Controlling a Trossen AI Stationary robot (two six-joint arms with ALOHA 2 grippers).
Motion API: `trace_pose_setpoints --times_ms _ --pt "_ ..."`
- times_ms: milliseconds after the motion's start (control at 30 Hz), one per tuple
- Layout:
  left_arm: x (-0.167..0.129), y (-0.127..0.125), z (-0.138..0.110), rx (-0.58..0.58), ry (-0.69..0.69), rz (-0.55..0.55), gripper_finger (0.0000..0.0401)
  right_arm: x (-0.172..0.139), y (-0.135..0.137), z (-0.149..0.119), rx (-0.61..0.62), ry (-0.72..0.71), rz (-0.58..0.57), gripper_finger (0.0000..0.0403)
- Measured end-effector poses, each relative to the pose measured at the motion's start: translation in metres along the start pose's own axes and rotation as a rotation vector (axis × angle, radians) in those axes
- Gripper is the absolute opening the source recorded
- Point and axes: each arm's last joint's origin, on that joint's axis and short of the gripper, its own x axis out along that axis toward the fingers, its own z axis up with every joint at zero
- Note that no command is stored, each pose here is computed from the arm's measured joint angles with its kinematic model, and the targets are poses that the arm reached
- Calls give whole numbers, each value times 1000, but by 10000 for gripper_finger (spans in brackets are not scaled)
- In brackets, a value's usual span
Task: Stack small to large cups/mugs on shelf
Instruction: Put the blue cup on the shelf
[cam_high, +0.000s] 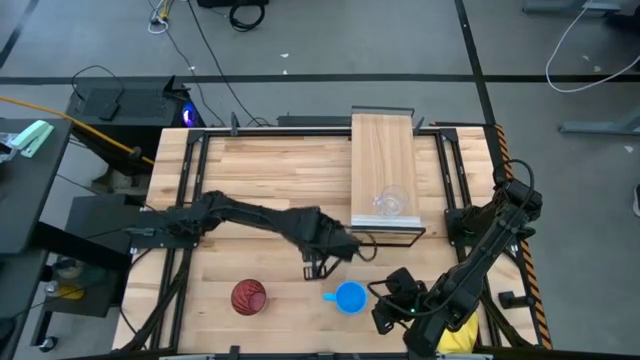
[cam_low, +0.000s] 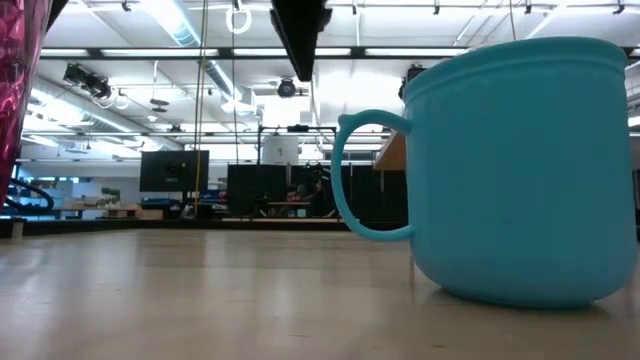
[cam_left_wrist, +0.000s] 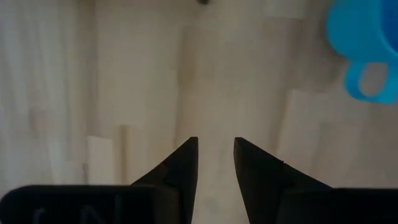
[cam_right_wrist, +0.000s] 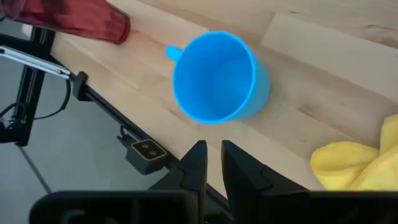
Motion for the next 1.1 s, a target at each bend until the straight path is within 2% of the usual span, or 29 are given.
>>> trace_pose_setpoints --times_ms 167,333,467,633,833,933,1100 --pt "4 33 4 -32 15 35 110 0 0 0 0 1 2 54" --pt "-7 83 -4 -112 16 80 112 0 0 0 -1 2 3 54" --pt "-12 125 -31 -207 65 122 110 0 1 2 -72 0 4 54" --pt "-13 164 -87 -371 94 155 105 4 4 8 -113 -4 6 54" --pt "-10 176 -148 -539 -47 97 95 11 9 28 -110 -36 -7 54" --pt "-6 173 -171 -592 -92 81 90 9 13 46 -128 17 -10 54" --pt "11 167 -202 -643 -95 75 81 0 17 80 -13 53 9 54"
